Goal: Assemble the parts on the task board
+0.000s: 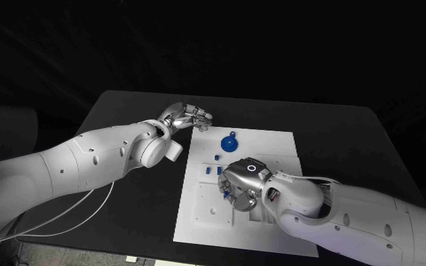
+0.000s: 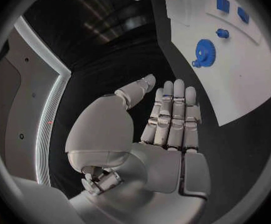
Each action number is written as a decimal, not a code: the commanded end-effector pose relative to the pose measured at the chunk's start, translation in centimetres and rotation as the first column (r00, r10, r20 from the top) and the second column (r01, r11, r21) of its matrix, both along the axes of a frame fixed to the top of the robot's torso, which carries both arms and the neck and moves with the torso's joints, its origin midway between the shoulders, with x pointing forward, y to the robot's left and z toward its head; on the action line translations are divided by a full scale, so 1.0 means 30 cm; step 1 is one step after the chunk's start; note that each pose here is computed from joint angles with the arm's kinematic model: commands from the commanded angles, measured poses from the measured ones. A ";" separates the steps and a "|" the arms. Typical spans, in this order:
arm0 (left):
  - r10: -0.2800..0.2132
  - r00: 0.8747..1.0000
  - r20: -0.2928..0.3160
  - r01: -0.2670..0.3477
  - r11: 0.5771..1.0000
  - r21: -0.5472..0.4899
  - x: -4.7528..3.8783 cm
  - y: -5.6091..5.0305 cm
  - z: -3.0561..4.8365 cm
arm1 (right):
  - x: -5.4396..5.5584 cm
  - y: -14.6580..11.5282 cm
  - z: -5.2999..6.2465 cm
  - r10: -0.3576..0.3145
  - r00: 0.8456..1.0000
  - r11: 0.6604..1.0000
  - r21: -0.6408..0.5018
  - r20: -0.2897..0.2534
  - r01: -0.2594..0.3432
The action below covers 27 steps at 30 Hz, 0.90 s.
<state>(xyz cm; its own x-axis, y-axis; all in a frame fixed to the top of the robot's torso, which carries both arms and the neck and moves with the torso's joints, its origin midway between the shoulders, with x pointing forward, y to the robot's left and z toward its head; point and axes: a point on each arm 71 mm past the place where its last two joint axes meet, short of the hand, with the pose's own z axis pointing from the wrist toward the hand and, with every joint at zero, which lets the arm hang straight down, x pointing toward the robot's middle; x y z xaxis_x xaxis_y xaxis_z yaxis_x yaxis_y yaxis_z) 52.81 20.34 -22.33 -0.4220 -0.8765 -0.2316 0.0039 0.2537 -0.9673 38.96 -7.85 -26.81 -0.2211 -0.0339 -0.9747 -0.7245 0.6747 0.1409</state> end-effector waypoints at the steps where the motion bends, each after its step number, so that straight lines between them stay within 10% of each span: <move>1: -0.006 1.000 0.008 0.006 1.000 -0.015 -0.001 -0.005 0.004 | -0.004 0.002 -0.016 0.009 1.000 0.999 -0.037 0.012 -0.009; 27: -0.014 1.000 0.000 0.014 1.000 -0.016 -0.004 -0.002 0.003 | 0.003 0.002 -0.035 -0.002 0.999 0.998 -0.059 0.035 0.004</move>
